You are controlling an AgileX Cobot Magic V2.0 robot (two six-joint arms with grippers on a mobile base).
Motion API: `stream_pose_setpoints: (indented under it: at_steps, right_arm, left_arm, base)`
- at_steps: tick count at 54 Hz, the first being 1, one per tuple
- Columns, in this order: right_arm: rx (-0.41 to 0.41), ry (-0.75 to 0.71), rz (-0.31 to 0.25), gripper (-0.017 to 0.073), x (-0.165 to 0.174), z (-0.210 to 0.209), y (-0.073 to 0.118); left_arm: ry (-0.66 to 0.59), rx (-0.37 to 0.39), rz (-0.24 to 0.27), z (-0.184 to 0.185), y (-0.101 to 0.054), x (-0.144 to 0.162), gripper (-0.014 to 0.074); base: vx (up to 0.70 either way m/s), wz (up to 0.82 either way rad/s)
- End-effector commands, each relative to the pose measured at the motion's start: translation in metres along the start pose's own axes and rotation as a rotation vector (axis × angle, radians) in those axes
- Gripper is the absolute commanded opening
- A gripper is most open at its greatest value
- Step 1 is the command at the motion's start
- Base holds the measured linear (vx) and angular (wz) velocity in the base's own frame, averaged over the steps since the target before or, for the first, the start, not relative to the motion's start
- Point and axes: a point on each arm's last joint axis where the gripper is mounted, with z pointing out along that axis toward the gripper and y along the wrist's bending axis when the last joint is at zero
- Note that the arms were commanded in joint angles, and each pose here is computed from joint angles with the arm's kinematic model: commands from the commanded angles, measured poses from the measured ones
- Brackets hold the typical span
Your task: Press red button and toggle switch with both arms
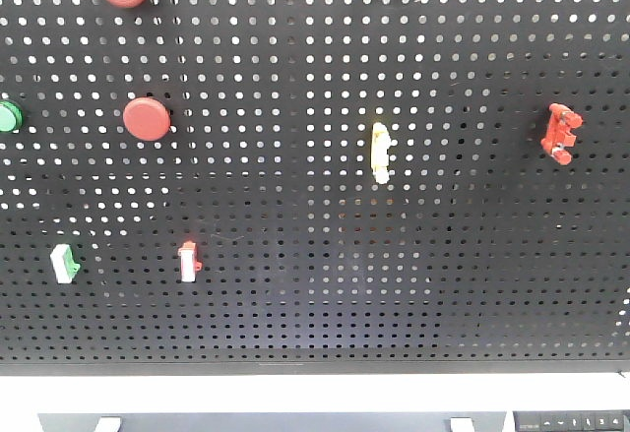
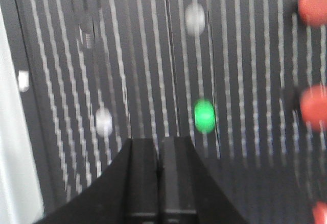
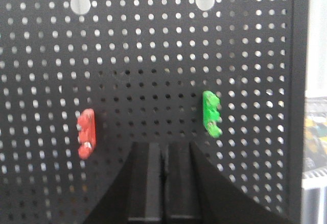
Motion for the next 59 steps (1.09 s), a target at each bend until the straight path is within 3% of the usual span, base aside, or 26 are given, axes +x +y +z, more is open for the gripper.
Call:
stream_pose_setpoints:
  at_steps: [1,10,16,24,30,43,51,59]
  right_arm:
    - [-0.027,-0.156,0.004,0.0002,-0.022,0.002,0.003]
    - [-0.028,-0.160,0.004,0.0002,-0.021,0.004,0.003]
    - [-0.029,-0.160,0.004,0.0002,-0.021,0.004,0.003]
    - [-0.029,-0.160,0.001,0.0002,-0.021,0.004,0.003]
    - [-0.029,-0.160,0.001,0.0002,-0.021,0.004,0.003]
    - [-0.029,-0.160,0.001,0.0002,-0.021,0.004,0.003]
    - [-0.029,-0.160,0.001,0.0002,-0.021,0.004,0.003]
    - [-0.029,-0.160,0.001,0.0002,-0.021,0.004,0.003]
  left_arm:
    - [-0.153,0.035,-0.027,0.016,-0.004,-0.035,0.0002]
    - [-0.187,0.179,-0.076,0.055,-0.028,-0.067,0.0002]
    - [-0.194,0.275,-0.105,0.083,-0.052,-0.080,0.0002]
    - [-0.179,0.360,-0.098,0.112,-0.082,-0.083,0.0002]
    - [-0.157,0.382,-0.071,0.129,-0.096,-0.078,0.0002]
    - [-0.122,0.388,-0.063,0.152,-0.109,-0.064,0.0002]
    - [-0.121,0.385,-0.021,0.168,-0.116,-0.057,0.0002]
    - [-0.114,0.383,-0.017,0.181,-0.121,-0.055,0.0002]
  base:
    - [0.00,0.00]
    - [0.00,0.00]
    - [0.00,0.00]
    - [0.00,0.00]
    - [0.00,0.00]
    - [0.00,0.00]
    - [0.00,0.00]
    - [0.00,0.00]
